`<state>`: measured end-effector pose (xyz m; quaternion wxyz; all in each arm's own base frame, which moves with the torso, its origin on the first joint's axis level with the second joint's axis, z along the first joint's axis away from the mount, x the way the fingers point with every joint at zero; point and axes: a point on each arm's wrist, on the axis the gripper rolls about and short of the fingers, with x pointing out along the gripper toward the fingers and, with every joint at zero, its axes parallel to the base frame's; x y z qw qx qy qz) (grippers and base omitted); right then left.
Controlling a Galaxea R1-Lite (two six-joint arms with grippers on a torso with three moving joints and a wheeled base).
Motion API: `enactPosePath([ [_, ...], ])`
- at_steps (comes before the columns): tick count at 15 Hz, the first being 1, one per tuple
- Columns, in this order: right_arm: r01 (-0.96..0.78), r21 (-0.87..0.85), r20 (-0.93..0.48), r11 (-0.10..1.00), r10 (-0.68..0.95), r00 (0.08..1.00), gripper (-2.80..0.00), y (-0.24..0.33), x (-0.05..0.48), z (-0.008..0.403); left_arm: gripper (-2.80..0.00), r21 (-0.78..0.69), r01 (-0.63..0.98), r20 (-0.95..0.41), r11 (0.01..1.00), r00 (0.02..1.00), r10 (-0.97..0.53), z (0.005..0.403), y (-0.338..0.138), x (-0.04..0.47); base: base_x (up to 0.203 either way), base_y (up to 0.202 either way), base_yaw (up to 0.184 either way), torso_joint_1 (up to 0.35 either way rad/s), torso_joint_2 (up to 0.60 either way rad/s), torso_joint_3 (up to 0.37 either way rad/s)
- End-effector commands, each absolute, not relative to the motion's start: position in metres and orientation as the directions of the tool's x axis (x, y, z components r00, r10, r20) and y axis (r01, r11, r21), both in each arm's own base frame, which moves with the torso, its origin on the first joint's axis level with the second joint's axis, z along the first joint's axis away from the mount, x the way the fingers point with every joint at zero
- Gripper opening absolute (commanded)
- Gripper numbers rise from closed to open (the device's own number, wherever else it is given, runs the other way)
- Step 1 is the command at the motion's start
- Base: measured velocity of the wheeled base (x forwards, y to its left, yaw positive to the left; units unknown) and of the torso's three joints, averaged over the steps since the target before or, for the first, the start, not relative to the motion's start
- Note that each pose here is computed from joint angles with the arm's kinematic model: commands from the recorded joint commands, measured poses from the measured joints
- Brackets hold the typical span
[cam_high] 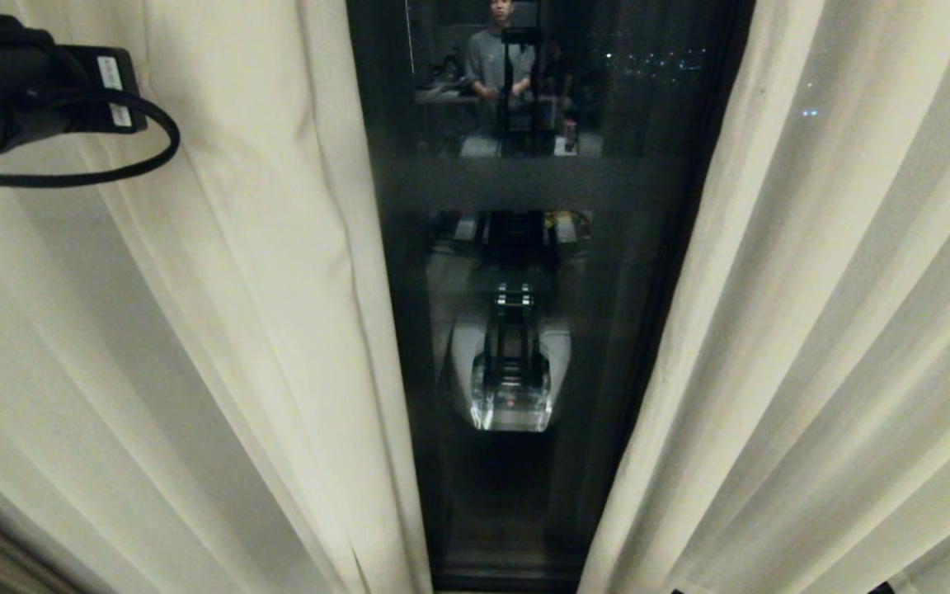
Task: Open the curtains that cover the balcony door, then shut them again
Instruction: Pull the inner curtains open on both sides
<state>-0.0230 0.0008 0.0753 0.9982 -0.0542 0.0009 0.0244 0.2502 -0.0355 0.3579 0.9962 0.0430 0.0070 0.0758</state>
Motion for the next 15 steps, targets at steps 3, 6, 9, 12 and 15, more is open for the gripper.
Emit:
enactPosePath([
  [3,-0.050,-0.109,-0.006,0.993,0.050,0.999,-2.80,0.001,-0.023,0.075,-2.80,0.082,-0.167,-0.013,0.983,0.986,0.168,0.356,-0.031,0.252,0.000,0.190,0.002,0.005,0.00,0.002],
  [6,-0.049,-0.108,-0.006,0.993,0.049,0.999,-2.80,0.001,-0.023,0.075,-2.80,0.060,-0.180,-0.015,0.982,0.983,0.181,0.355,-0.029,0.256,0.000,0.192,0.001,0.001,0.00,0.002],
  [9,-0.050,-0.108,-0.006,0.993,0.049,0.999,-2.80,0.001,-0.023,0.075,-2.80,0.055,-0.197,-0.013,0.979,0.980,0.198,0.353,-0.023,0.261,0.000,0.190,0.003,0.005,0.00,0.001],
  [12,-0.050,-0.108,-0.006,0.993,0.049,0.999,-2.80,0.001,-0.023,0.075,-2.80,0.047,-0.210,-0.001,0.977,0.978,0.210,0.353,-0.017,0.266,0.000,0.193,0.003,0.001,0.00,-0.001],
  [15,-0.050,-0.108,-0.006,0.993,0.050,0.999,-2.80,0.001,-0.023,0.075,-2.80,0.044,-0.226,-0.003,0.973,0.974,0.227,0.352,-0.012,0.266,0.000,0.188,0.002,-0.001,0.00,0.005],
])
